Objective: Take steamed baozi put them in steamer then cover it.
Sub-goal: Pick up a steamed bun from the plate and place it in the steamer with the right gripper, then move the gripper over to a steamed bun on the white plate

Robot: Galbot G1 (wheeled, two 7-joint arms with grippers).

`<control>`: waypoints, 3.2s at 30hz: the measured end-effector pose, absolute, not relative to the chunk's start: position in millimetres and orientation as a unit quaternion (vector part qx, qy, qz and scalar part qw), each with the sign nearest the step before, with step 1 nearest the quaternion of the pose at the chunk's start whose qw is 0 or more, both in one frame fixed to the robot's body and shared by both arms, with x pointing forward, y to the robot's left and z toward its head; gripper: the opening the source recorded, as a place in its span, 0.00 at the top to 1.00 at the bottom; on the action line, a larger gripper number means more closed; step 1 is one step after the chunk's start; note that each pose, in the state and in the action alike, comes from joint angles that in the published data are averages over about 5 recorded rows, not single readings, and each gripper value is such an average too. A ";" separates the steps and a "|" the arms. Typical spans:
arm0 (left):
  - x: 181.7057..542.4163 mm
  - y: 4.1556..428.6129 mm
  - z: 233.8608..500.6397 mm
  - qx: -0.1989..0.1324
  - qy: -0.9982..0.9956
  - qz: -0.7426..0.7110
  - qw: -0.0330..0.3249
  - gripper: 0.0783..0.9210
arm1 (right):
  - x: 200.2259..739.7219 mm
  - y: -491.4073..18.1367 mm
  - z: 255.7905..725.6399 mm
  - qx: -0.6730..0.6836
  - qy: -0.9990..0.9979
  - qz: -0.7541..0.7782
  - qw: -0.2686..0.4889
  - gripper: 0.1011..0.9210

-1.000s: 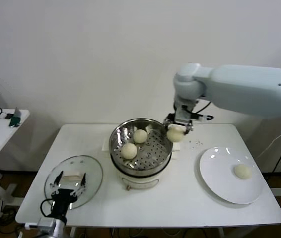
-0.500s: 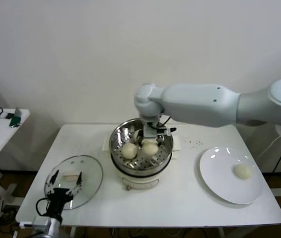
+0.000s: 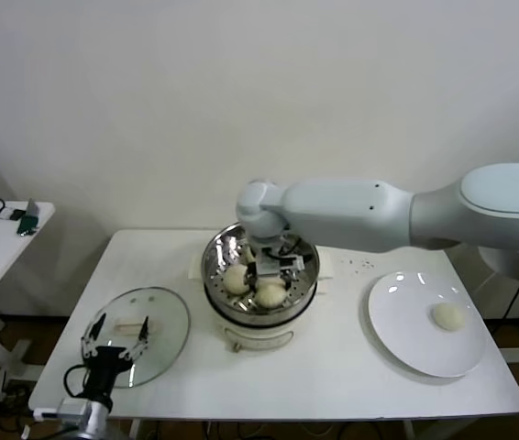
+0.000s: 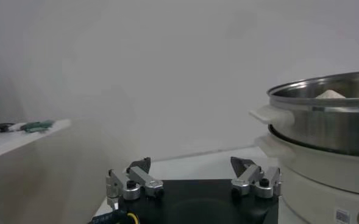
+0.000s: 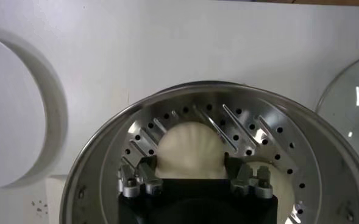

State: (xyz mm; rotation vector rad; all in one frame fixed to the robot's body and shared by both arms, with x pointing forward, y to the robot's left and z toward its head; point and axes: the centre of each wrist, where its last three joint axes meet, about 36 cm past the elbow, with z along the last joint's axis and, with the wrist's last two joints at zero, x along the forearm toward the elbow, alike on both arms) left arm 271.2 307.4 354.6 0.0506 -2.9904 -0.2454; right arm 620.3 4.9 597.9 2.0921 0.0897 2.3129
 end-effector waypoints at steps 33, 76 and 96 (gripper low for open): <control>272.8 304.3 359.3 0.013 -0.995 -0.078 0.061 0.12 | 656.6 -205.1 690.6 0.594 -0.339 0.705 0.188 0.12; 260.8 289.1 372.1 0.008 -0.993 -0.094 0.065 0.12 | 612.8 -544.0 477.9 0.453 -0.553 0.501 0.489 0.12; 264.1 288.5 373.8 0.010 -0.994 -0.093 0.063 0.12 | 631.8 -526.4 447.9 0.470 -0.533 0.493 0.503 0.12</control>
